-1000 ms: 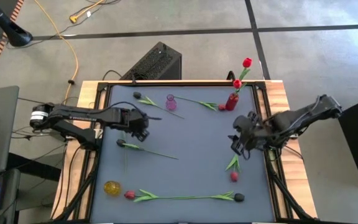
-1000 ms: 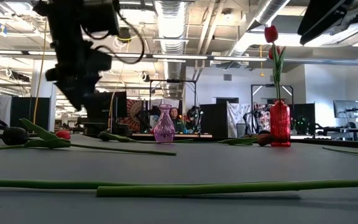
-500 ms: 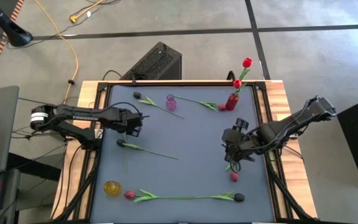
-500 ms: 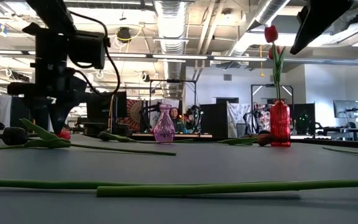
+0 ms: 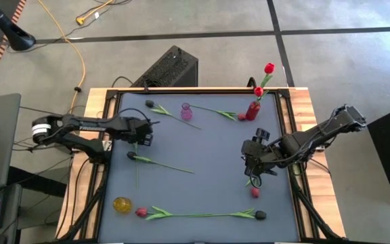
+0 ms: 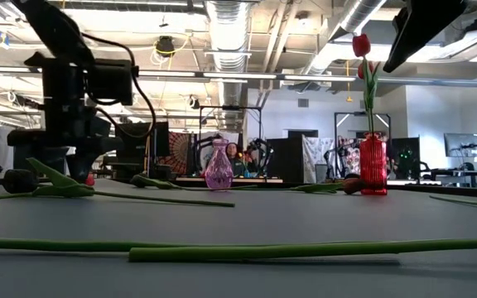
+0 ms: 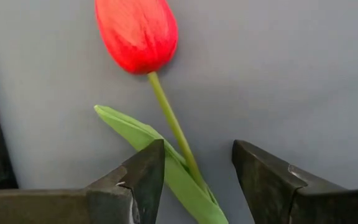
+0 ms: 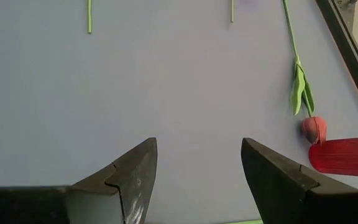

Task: Sort flowers into vase by color
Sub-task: Put the red flower into the red vase

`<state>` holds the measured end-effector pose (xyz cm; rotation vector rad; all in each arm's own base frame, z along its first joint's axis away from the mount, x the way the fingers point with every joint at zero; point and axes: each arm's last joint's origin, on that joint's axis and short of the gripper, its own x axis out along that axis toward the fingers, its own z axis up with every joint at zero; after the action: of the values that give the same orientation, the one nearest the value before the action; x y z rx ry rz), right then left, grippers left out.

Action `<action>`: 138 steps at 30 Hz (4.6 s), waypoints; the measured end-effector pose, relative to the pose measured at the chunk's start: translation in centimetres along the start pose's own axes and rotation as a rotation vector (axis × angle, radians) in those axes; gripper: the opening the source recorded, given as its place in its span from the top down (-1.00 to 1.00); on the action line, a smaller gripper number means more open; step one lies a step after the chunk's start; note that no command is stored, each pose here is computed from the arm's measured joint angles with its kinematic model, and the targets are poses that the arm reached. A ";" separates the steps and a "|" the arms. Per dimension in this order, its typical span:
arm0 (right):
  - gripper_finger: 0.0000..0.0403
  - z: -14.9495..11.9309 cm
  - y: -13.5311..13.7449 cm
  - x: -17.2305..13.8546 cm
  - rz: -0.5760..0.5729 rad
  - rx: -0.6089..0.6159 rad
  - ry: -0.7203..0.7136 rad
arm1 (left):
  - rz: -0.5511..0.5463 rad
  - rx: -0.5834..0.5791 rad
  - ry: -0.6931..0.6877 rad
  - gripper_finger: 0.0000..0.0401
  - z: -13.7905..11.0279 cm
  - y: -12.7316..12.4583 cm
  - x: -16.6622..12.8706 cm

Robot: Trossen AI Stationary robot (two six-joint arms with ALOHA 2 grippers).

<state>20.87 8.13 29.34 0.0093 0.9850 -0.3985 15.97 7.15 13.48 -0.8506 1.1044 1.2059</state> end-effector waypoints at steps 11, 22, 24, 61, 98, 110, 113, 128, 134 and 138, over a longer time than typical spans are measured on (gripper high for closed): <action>-0.29 0.0 0.0 0.0 0.003 0.020 -0.003 | -0.008 0.029 -0.020 0.64 0.5 0.1 0.3; -0.29 0.0 0.2 -0.1 0.044 0.039 0.018 | -0.041 0.032 -0.192 0.99 1.1 -0.9 0.1; -0.29 -0.1 0.3 -0.1 0.050 0.036 0.021 | -0.082 0.030 -0.248 0.99 1.3 -1.4 -0.2; -0.29 10.2 -0.3 1.4 0.216 0.000 -0.713 | -1.523 0.601 -1.266 1.00 1.2 -4.8 -17.1; -0.25 14.9 -0.7 10.4 0.438 0.031 -0.926 | -1.576 0.503 -1.375 1.00 0.7 -8.1 -15.7; 0.37 15.0 -1.2 10.6 0.432 0.056 -0.926 | -1.567 0.500 -1.381 1.00 0.7 -8.1 -15.7; 0.57 15.0 -1.2 10.6 0.432 0.055 -0.922 | -1.564 0.501 -1.379 1.00 0.7 -8.2 -15.6; 0.85 14.7 -1.7 9.4 0.429 0.050 -0.894 | -1.474 0.573 -1.371 0.63 0.6 -8.5 -15.0; 0.90 13.7 -2.8 6.5 0.371 0.031 -0.819 | -1.440 0.611 -1.440 0.25 0.6 -7.8 -15.7; 0.89 12.4 -3.8 4.0 0.269 0.034 -0.754 | -1.360 0.643 -1.438 0.08 0.7 -6.6 -16.3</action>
<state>31.53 1.06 33.67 0.0206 0.2250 -0.1430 22.59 1.98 28.98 0.0335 -0.3772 0.0295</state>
